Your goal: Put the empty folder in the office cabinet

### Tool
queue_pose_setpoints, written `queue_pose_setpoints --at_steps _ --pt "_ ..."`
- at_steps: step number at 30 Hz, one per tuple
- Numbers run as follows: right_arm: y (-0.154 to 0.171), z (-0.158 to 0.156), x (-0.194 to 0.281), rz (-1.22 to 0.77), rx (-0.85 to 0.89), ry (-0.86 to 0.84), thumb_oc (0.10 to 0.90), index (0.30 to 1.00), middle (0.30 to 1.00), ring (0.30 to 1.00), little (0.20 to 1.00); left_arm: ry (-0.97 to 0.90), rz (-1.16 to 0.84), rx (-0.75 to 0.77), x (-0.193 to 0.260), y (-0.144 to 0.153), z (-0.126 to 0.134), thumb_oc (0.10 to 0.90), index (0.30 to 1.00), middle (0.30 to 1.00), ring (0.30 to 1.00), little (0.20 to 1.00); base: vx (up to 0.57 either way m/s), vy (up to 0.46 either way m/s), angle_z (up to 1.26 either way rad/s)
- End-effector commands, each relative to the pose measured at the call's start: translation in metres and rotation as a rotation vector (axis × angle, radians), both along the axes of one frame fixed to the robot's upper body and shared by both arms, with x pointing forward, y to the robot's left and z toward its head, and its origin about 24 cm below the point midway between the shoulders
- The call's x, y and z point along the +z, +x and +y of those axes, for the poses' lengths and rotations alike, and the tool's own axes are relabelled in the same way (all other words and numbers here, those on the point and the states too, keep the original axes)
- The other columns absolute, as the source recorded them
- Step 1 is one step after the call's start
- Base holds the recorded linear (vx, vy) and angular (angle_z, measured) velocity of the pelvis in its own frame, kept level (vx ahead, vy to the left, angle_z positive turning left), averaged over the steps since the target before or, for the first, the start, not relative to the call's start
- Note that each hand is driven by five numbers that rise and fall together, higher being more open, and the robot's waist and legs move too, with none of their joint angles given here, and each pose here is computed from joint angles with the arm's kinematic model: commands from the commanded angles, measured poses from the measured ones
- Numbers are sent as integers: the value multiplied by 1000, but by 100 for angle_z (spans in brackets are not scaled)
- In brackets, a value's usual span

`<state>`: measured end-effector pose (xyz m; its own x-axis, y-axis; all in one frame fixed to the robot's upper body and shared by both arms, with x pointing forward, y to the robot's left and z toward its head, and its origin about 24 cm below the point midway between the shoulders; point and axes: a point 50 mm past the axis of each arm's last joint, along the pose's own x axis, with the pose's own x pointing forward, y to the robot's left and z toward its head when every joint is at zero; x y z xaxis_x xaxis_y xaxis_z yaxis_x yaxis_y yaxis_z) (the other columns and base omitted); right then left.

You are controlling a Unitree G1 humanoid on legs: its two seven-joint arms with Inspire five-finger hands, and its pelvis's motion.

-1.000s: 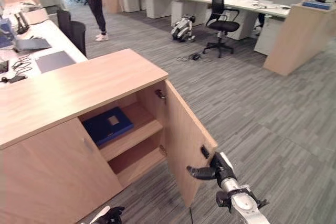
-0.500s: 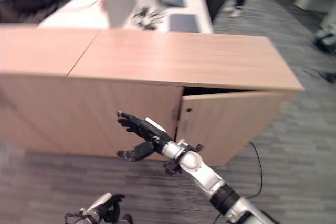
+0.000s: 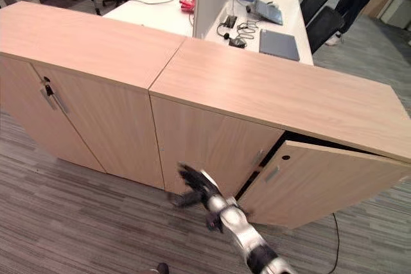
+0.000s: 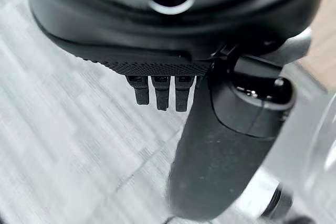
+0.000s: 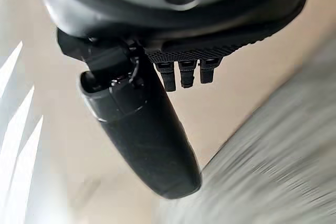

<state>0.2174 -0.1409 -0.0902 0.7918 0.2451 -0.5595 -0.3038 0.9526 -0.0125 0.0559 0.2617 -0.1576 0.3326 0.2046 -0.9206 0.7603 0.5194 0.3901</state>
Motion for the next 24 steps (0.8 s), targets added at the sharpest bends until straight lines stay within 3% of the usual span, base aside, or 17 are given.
queue_pose_setpoints --at_steps 1,2,3,5,11,17,24 --pt "26 -10 19 -145 -28 -106 800 900 900 900 900 -19 -149 9 7 43 -5 800 900 900 900 900 86 -42 9" --pt "-7 -35 -16 46 -168 -169 800 900 900 900 900 -29 -209 20 12 64 -9 800 900 900 900 900 96 -40 26" --pt "-7 -35 -16 46 -168 -169 800 900 900 900 900 -28 -209 20 12 64 -9 800 900 900 900 900 118 -56 30" --pt "-52 -57 -47 259 -303 -232 800 900 900 900 900 -160 -325 65 16 88 -37 800 900 900 900 900 113 -64 44" --pt "-112 -82 -69 486 -338 -344 800 900 900 900 900 -356 -339 256 12 86 -66 800 900 900 900 900 77 -80 -2" --pt "-127 -90 -71 545 -253 -427 800 900 900 900 900 -487 -297 385 7 74 -82 800 900 900 900 900 38 -85 0" --pt "-121 -90 -70 523 -237 -426 800 900 900 900 900 -540 -259 459 4 69 -88 800 900 900 900 900 25 -52 -8"
